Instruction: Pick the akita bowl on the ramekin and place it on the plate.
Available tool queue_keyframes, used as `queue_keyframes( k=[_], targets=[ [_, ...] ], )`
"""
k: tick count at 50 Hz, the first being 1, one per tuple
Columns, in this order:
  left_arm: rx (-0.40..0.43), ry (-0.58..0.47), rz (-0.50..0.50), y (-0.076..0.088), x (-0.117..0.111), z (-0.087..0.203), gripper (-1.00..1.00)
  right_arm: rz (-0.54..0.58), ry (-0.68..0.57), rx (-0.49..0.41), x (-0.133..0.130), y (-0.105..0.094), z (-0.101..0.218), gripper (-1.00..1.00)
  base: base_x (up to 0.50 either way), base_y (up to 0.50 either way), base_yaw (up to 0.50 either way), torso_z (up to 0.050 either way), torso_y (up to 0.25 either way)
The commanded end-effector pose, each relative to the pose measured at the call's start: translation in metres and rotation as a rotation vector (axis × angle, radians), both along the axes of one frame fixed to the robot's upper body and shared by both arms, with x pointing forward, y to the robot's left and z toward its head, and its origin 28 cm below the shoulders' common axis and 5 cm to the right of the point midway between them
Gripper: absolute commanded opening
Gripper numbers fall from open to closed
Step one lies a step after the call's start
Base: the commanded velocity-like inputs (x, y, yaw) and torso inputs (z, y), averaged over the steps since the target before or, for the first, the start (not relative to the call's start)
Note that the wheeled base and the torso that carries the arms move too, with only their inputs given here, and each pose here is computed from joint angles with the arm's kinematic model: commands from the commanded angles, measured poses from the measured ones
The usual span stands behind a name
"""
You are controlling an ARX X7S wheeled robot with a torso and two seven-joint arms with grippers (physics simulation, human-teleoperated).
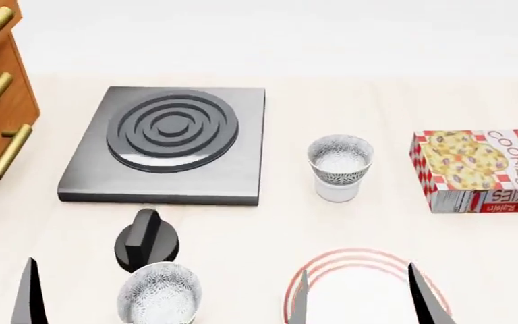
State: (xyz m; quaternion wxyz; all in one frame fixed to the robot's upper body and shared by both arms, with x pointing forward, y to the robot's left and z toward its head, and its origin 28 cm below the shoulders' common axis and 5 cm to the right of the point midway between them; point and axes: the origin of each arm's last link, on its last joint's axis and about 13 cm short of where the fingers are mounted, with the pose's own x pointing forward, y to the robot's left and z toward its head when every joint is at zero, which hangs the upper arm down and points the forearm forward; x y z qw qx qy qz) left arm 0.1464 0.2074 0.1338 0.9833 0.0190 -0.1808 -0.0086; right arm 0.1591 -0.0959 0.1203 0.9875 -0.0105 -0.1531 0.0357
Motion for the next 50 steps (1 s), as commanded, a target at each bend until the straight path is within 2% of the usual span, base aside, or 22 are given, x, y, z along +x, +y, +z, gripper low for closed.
queue_keyframes(
  k=[1,17,19,20,40,46,50],
  targets=[
    [-0.017,0.007,-0.012,0.0,-0.001,0.002,1.0,0.004,0.002,-0.003,0.0,0.001,0.0,1.0,0.5,0.0,0.0,0.05,0.0],
    [-0.015,0.005,-0.007,0.0,-0.001,0.002,1.0,0.004,0.002,-0.007,0.001,0.0,-0.001,1.0,0.5,0.0,0.0,0.05,0.0],
    [-0.016,0.005,-0.007,0.0,-0.001,0.001,1.0,0.007,-0.03,0.035,0.0,0.0,0.0,1.0,0.5,0.0,0.0,0.05,0.0],
    [-0.016,0.006,-0.006,0.001,-0.001,0.001,1.0,-0.002,-0.019,0.004,-0.001,-0.001,-0.001,1.0,0.0,0.0,0.0,0.05,0.0],
    [-0.012,-0.011,-0.007,0.001,-0.002,0.0,1.0,0.009,-0.021,-0.004,-0.002,0.001,-0.001,1.0,0.0,0.0,0.0,0.05,0.0],
    [-0.002,-0.009,0.003,0.001,-0.002,-0.001,1.0,0.029,-0.039,-0.009,-0.002,-0.002,0.006,1.0,0.0,0.0,0.0,0.0,0.0],
    [0.003,-0.007,0.005,0.0,-0.001,-0.002,1.0,0.039,-0.072,-0.057,0.0,-0.007,0.019,1.0,0.0,0.0,0.0,0.0,0.0]
  ],
)
